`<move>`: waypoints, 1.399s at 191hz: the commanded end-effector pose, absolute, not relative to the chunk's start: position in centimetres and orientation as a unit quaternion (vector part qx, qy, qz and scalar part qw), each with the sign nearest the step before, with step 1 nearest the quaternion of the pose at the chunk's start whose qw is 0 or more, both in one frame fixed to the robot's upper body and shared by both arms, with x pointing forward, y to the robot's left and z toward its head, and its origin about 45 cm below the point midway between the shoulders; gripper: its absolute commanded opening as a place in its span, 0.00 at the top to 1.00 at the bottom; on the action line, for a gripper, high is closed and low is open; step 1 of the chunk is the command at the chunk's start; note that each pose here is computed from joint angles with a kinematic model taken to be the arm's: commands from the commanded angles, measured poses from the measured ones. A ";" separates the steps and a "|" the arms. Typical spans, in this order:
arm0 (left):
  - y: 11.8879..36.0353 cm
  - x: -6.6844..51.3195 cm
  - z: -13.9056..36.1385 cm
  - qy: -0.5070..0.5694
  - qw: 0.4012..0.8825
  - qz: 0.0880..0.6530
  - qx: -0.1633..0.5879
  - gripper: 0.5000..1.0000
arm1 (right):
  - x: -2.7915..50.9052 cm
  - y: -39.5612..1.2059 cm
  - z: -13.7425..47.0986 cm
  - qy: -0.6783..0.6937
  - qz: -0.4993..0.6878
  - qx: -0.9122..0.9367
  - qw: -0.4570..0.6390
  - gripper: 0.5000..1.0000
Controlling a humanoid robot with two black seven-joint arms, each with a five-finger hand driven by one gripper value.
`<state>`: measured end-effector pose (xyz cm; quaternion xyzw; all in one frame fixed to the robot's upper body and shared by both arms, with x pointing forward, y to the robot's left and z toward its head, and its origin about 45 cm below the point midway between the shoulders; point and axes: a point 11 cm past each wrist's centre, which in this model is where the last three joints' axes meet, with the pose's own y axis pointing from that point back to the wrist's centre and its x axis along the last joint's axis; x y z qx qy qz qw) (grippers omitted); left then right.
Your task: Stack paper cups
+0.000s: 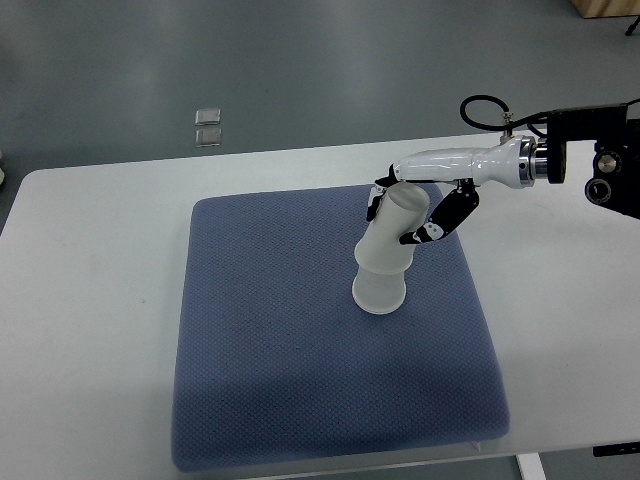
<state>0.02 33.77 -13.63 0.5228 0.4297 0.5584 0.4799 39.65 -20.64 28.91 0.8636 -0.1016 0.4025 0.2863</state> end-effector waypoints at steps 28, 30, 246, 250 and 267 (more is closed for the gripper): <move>33.8 0.0 -13.6 0.429 0.480 0.558 0.523 0.00 | 39.7 -20.7 29.0 -0.103 0.401 0.864 0.285 0.18; 33.8 0.0 -13.6 0.430 0.480 0.558 0.523 0.00 | 39.7 -20.7 29.0 -0.103 0.401 0.864 0.285 0.18; 33.8 0.0 -13.6 0.430 0.480 0.558 0.523 0.00 | 49.5 -26.4 33.2 -0.489 0.172 0.853 0.052 0.18; 33.8 0.0 -13.6 0.430 0.480 0.558 0.523 0.00 | 49.6 -26.8 33.0 -0.503 0.161 0.848 0.043 0.18; 33.8 0.0 -13.6 0.430 0.480 0.558 0.523 0.00 | 50.0 -28.1 31.6 -0.552 0.111 0.826 0.014 0.18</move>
